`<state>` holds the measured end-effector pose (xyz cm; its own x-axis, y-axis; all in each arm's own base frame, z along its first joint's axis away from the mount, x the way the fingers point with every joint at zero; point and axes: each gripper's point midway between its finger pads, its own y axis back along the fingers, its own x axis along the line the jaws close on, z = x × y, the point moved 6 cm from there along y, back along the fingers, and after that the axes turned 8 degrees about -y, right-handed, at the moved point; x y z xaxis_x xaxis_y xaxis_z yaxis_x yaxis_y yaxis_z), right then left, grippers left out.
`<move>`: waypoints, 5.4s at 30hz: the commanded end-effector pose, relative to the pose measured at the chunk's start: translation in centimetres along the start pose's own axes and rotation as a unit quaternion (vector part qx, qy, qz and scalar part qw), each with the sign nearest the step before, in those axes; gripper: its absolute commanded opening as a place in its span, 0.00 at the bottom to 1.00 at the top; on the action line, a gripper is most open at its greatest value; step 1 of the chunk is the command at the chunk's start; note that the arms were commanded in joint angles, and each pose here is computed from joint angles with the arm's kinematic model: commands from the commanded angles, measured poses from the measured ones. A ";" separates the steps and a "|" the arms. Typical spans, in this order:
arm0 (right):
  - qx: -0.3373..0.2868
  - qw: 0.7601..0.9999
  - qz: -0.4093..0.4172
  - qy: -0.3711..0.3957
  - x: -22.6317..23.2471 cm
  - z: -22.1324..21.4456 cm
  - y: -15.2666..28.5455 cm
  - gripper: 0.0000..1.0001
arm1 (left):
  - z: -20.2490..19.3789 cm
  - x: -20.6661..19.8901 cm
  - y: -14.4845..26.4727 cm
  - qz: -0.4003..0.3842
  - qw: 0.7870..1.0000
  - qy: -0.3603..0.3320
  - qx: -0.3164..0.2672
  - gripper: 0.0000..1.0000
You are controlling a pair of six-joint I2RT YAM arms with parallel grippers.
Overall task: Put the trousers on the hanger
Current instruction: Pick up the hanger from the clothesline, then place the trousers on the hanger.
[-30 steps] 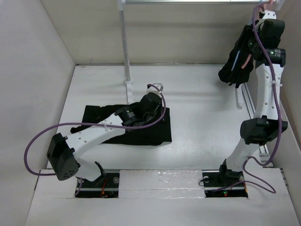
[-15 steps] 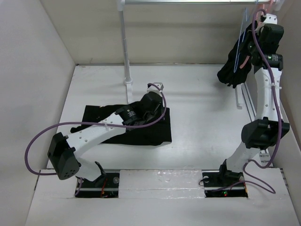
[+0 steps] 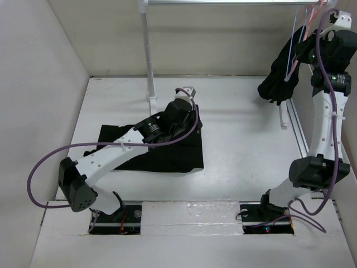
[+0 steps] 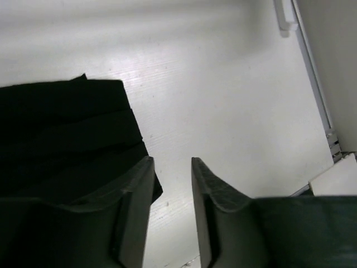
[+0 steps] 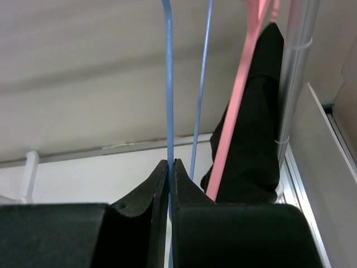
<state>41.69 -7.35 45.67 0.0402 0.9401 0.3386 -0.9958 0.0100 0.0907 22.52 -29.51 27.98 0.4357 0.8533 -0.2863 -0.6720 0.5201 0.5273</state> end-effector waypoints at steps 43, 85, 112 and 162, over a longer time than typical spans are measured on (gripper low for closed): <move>0.187 0.966 0.096 0.151 9.8 -20.4 14.2 0.00 | 13.3 -9.9 -5.6 -0.038 0.991 0.011 -0.127 0.52; 0.208 0.957 0.123 0.157 11.0 -20.7 18.2 0.60 | 10.4 -7.8 -7.5 0.016 0.988 0.076 -0.131 0.00; 0.376 0.870 0.316 0.025 15.6 -40.9 14.5 0.34 | -8.6 2.3 -10.3 0.120 0.978 0.166 -0.027 0.00; 0.346 0.923 0.170 -0.011 3.2 -39.6 13.2 0.00 | -13.4 12.1 -7.6 0.278 0.959 0.057 0.014 0.00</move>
<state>25.90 10.87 11.35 -0.2577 0.8122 0.5234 -0.6761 -0.5386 0.5028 26.60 -27.18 12.56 -0.0508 0.9533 -0.2978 -0.8226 0.1292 0.5538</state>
